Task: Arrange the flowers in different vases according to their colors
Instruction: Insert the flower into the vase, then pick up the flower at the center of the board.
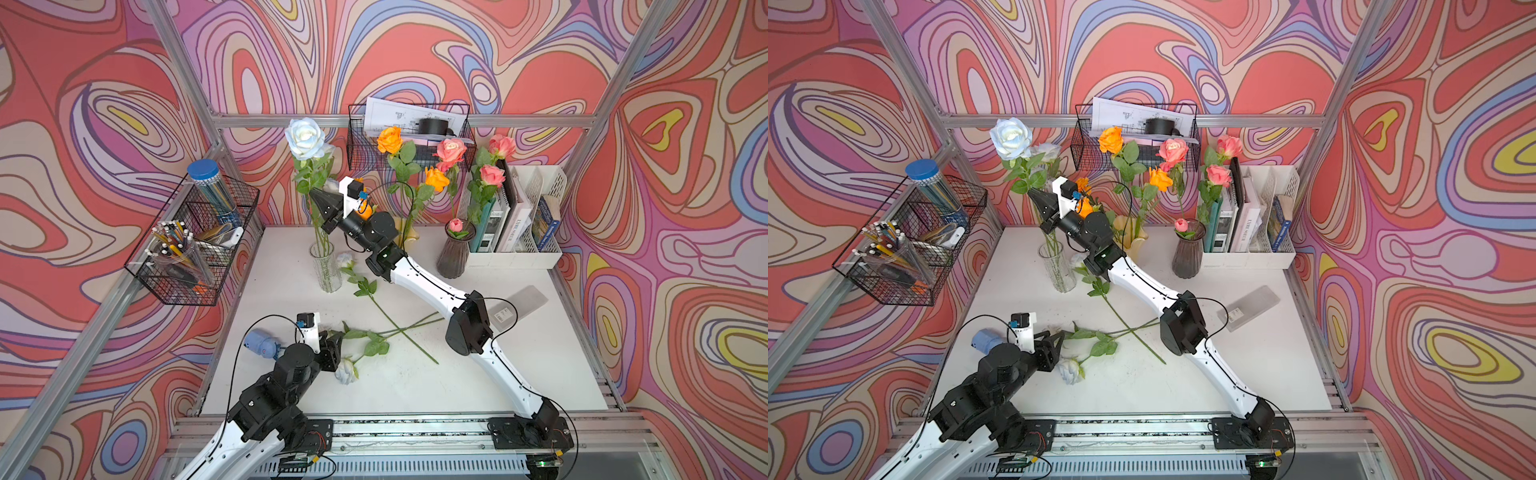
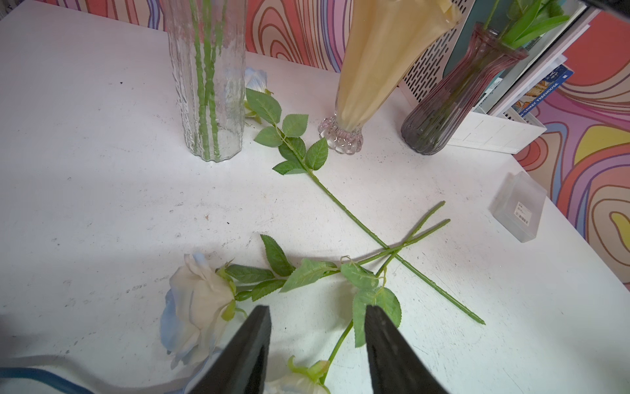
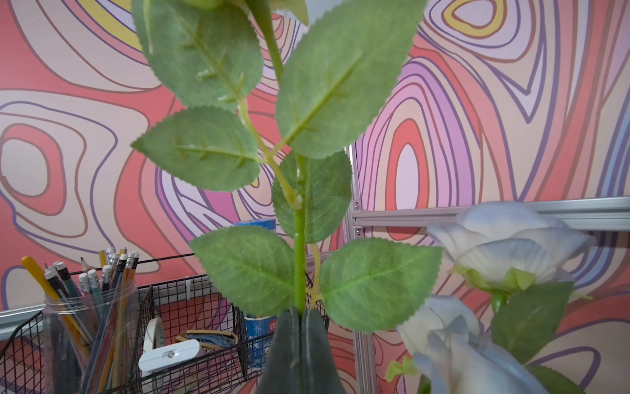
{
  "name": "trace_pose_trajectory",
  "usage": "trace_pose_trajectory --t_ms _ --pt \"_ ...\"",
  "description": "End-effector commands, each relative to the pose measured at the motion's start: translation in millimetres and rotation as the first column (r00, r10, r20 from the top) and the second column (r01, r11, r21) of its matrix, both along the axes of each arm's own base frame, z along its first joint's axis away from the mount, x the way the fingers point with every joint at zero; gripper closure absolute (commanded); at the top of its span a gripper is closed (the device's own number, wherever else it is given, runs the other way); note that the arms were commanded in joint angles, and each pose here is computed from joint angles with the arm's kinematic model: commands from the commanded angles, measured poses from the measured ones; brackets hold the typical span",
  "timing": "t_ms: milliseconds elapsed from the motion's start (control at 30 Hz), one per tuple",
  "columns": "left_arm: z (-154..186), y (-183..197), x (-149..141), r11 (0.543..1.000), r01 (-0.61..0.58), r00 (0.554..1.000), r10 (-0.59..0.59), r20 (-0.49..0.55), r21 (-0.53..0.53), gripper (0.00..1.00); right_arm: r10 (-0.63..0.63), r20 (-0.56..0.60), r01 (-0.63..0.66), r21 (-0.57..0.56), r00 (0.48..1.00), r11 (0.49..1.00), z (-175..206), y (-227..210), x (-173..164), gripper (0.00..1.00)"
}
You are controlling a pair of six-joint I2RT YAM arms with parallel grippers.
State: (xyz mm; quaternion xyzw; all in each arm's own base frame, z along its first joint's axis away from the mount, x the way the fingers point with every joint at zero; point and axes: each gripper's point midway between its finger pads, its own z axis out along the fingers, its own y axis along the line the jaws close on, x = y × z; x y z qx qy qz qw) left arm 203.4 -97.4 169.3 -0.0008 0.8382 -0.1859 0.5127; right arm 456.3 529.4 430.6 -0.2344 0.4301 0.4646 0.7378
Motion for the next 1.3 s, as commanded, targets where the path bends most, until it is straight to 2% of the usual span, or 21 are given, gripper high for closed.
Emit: trace_pose_trajectory --t_ms 0,133,233,267,533,700,900,1033,1133,1200,1267 --pt "-6.6 2.0 -0.5 1.0 -0.001 1.0 0.001 -0.002 0.021 0.49 0.013 -0.036 -0.013 -0.019 0.999 1.0 -31.5 9.1 7.5 1.0" --pt "-7.2 1.3 0.5 0.999 0.001 1.0 -0.001 -0.006 0.032 0.49 0.031 -0.039 -0.034 -0.054 0.999 0.998 -48.3 13.1 3.7 0.98" --pt "-5.9 0.9 1.4 0.999 0.001 1.0 -0.001 -0.002 0.032 0.49 0.055 -0.028 -0.058 -0.09 0.998 0.994 -48.0 11.9 -8.5 0.57" --pt "-4.7 0.3 1.6 1.0 0.003 1.0 -0.003 0.002 0.029 0.49 0.049 -0.028 -0.052 -0.109 0.998 0.993 -45.9 10.4 -12.3 0.48" --pt "2.1 -1.4 3.1 1.0 0.005 1.0 -0.005 0.009 0.021 0.49 0.015 -0.112 -0.039 -0.209 0.994 0.977 -50.4 -20.5 -38.3 0.35" --pt "5.9 4.9 4.4 0.999 -0.029 0.999 0.029 0.013 0.031 0.48 -0.04 -0.178 -0.019 -0.318 0.983 0.948 -64.5 -53.3 -61.6 0.34" --pt "8.3 5.0 8.1 0.999 -0.046 0.999 0.046 0.015 0.027 0.48 -0.054 -0.375 -0.164 -0.524 0.925 0.836 -134.3 -85.7 -105.4 0.36" --pt "9.0 2.4 10.5 0.999 -0.042 0.999 0.042 0.018 0.025 0.48 -0.18 -0.517 -0.258 -0.662 0.837 0.704 -217.8 -108.8 -120.5 0.39" --pt "8.5 1.0 11.7 0.999 -0.038 0.999 0.038 0.015 0.032 0.48 -0.309 -0.545 -0.285 -0.747 0.779 0.6 -266.7 -124.3 -119.3 0.41" --pt "9.1 0.4 12.0 0.999 -0.036 0.999 0.036 0.014 0.036 0.48 -0.359 -0.545 -0.307 -0.783 0.758 0.542 -286.6 -126.8 -115.4 0.43" --pt "9.4 0.3 12.2 0.999 -0.036 0.999 0.035 0.014 0.036 0.48 -0.403 -0.532 -0.3 -0.806 0.745 0.51 -299.6 -127.5 -107.7 0.44"
